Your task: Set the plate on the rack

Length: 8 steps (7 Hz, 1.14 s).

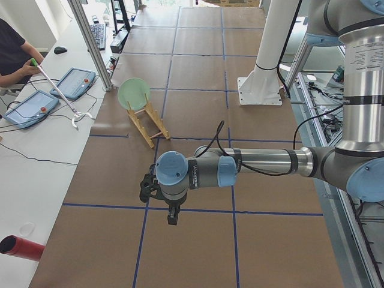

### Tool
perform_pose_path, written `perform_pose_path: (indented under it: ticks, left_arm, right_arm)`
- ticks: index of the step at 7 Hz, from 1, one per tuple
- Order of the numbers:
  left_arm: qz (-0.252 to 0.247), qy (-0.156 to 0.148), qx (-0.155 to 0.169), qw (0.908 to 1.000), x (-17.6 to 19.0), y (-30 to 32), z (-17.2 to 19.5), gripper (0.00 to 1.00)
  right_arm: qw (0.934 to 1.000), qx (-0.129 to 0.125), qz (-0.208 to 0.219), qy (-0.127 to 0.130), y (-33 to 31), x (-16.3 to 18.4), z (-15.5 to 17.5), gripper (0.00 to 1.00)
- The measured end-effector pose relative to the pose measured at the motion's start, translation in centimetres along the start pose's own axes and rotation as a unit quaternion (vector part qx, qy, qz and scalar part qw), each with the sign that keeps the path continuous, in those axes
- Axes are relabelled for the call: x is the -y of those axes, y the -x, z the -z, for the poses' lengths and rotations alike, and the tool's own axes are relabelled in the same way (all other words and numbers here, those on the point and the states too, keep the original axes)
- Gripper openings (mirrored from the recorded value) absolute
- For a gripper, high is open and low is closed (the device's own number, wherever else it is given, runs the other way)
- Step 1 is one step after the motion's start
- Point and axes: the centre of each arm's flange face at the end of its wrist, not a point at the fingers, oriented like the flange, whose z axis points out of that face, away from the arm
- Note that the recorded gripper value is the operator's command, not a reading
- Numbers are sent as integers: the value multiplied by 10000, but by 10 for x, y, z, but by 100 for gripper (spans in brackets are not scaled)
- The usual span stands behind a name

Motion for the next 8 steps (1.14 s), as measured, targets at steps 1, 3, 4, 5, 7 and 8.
perform_pose_path:
  ticks: [1,3,4,5,7,8]
  left_arm:
    - [51,112,2,9999,16,-10,5,100]
    - [134,224,-5,9997,30,-18,12,100]
    - [115,212,0,9997,34,-20,15,100]
    - [80,181,6,9998,40,-23,18,100]
    - [37,151,3,9999,44,-26,20,100]
    - [-21,112,8,9999,45,-27,19,100]
  right_arm:
    - [10000,0,0,-1,0,0,0,100]
    - [10000,0,-1,2,0,0,0,100]
    - [10000,0,-2,2,0,0,0,100]
    - [10000,0,-2,2,0,0,0,100]
    - [10000,0,-2,2,0,0,0,100]
    - [10000,0,-2,3,0,0,0,100]
